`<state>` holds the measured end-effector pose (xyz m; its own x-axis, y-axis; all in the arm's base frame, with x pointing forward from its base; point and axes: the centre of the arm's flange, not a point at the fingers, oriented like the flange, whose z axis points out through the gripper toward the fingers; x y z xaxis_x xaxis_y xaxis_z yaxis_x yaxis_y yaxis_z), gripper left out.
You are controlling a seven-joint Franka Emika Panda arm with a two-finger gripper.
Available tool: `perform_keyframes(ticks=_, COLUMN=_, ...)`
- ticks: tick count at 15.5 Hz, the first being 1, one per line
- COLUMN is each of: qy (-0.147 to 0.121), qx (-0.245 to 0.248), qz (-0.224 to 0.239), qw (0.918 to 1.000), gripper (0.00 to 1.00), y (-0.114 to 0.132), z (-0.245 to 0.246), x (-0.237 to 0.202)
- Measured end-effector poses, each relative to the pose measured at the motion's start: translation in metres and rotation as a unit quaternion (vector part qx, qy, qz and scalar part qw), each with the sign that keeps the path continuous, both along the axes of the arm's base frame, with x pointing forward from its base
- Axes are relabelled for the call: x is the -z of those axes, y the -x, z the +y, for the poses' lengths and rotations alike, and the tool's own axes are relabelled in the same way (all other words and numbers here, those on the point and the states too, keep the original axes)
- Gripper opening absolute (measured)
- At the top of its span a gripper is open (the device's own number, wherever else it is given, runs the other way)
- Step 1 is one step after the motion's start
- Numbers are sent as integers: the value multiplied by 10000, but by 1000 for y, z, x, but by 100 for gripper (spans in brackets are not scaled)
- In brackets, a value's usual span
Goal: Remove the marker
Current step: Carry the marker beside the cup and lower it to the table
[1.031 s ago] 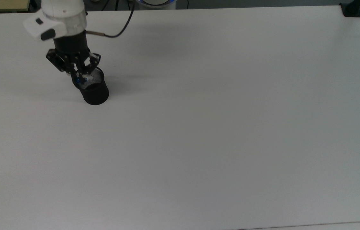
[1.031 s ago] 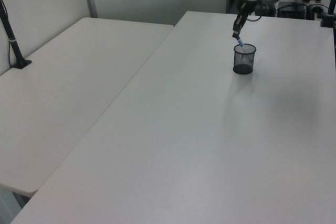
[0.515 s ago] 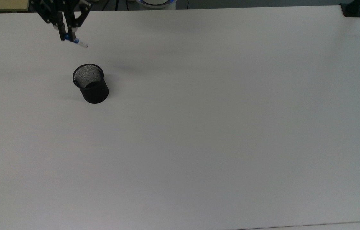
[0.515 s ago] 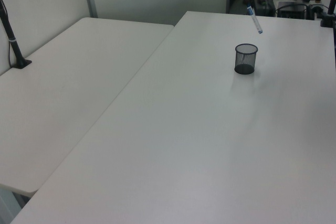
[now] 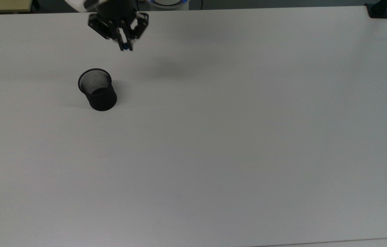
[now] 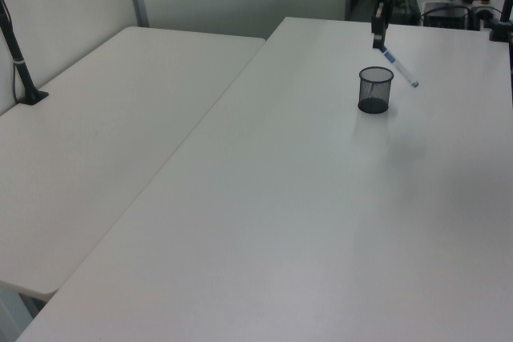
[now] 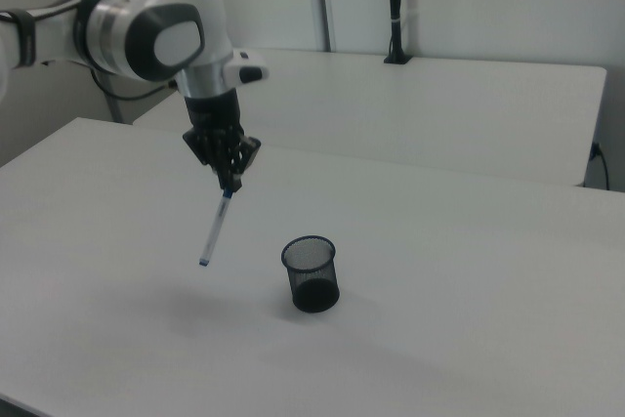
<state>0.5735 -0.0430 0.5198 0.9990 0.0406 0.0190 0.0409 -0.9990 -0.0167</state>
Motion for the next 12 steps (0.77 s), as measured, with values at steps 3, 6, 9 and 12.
perform_keyframes(ticks=3, qy=-101, qx=-44, qz=415, qw=9991, gripper=17, y=-15, z=25, x=48)
perform_keyframes(ticks=6, qy=-105, qx=12, qz=680, qw=9976, gripper=17, y=-29, z=52, x=95)
perform_keyframes(ticks=9, qy=-83, qx=90, qz=610, qw=9981, gripper=17, y=-42, z=63, x=123)
perform_keyframes(ticks=12, qy=23, qx=143, qz=480, qw=9987, gripper=17, y=-51, z=65, x=141)
